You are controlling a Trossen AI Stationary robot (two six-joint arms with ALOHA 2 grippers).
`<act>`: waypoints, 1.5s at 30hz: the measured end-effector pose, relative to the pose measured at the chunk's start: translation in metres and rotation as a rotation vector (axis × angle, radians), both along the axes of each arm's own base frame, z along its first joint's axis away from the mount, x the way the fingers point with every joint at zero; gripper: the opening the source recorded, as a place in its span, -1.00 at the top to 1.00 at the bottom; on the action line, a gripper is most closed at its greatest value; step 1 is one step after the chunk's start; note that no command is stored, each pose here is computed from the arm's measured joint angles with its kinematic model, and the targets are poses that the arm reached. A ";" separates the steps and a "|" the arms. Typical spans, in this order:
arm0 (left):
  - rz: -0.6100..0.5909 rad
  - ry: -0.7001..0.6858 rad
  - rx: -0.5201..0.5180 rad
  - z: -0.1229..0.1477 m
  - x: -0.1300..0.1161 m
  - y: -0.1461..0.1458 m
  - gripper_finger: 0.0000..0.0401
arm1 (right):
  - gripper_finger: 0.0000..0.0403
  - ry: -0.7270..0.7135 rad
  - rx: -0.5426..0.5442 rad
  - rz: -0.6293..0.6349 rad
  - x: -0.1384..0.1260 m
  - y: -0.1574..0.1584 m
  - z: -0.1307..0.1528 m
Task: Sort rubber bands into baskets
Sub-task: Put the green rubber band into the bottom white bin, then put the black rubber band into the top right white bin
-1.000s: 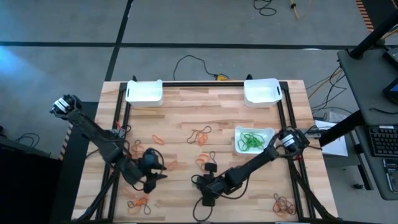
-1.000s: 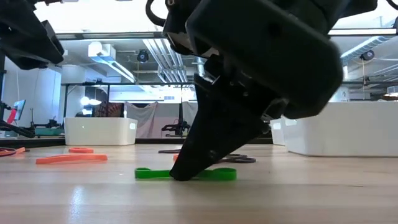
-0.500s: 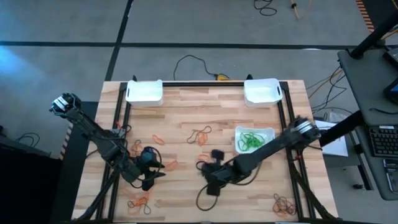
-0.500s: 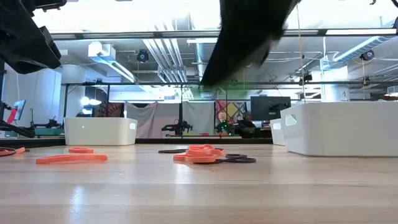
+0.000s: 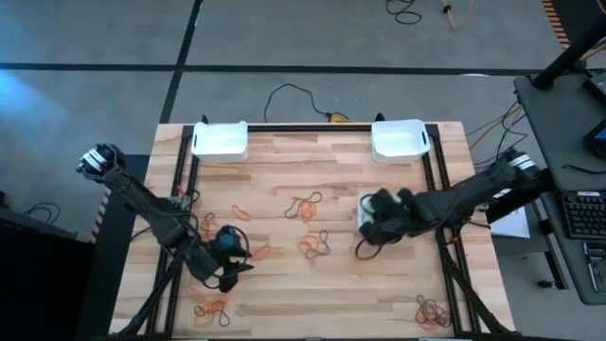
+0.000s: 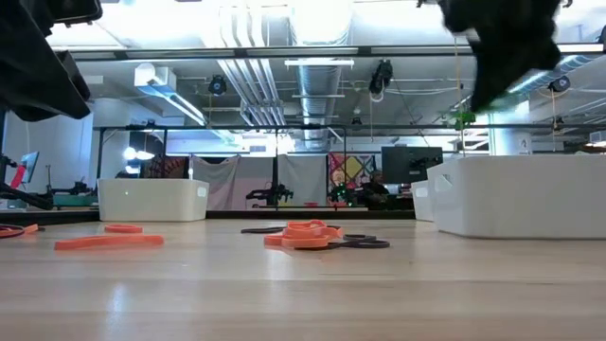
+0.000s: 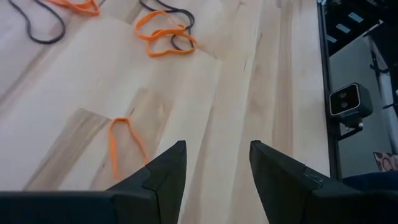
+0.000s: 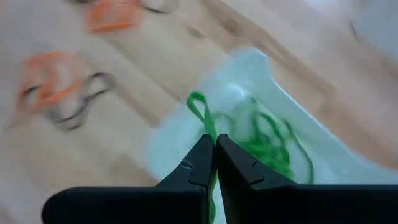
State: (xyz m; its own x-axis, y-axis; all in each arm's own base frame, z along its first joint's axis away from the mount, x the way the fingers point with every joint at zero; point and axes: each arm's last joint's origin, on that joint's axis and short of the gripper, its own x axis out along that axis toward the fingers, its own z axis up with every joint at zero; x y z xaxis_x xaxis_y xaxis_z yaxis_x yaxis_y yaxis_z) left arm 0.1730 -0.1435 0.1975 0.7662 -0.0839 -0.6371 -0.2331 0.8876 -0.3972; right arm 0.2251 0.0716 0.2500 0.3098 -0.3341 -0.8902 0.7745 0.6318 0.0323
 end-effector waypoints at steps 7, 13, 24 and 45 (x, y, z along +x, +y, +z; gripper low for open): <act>0.007 -0.002 -0.012 -0.011 0.009 -0.008 0.19 | 0.94 -0.005 0.097 -0.202 -0.033 -0.025 -0.048; 0.068 0.035 -0.056 -0.018 0.015 -0.005 0.19 | 0.88 0.045 0.141 -0.250 -0.041 -0.033 -0.065; 0.057 0.053 -0.037 -0.017 0.025 0.009 0.19 | 0.21 0.015 0.165 -0.138 -0.030 -0.030 -0.038; 0.024 0.011 -0.044 0.000 0.015 0.013 0.19 | 0.14 0.072 0.008 0.850 0.135 0.042 -0.051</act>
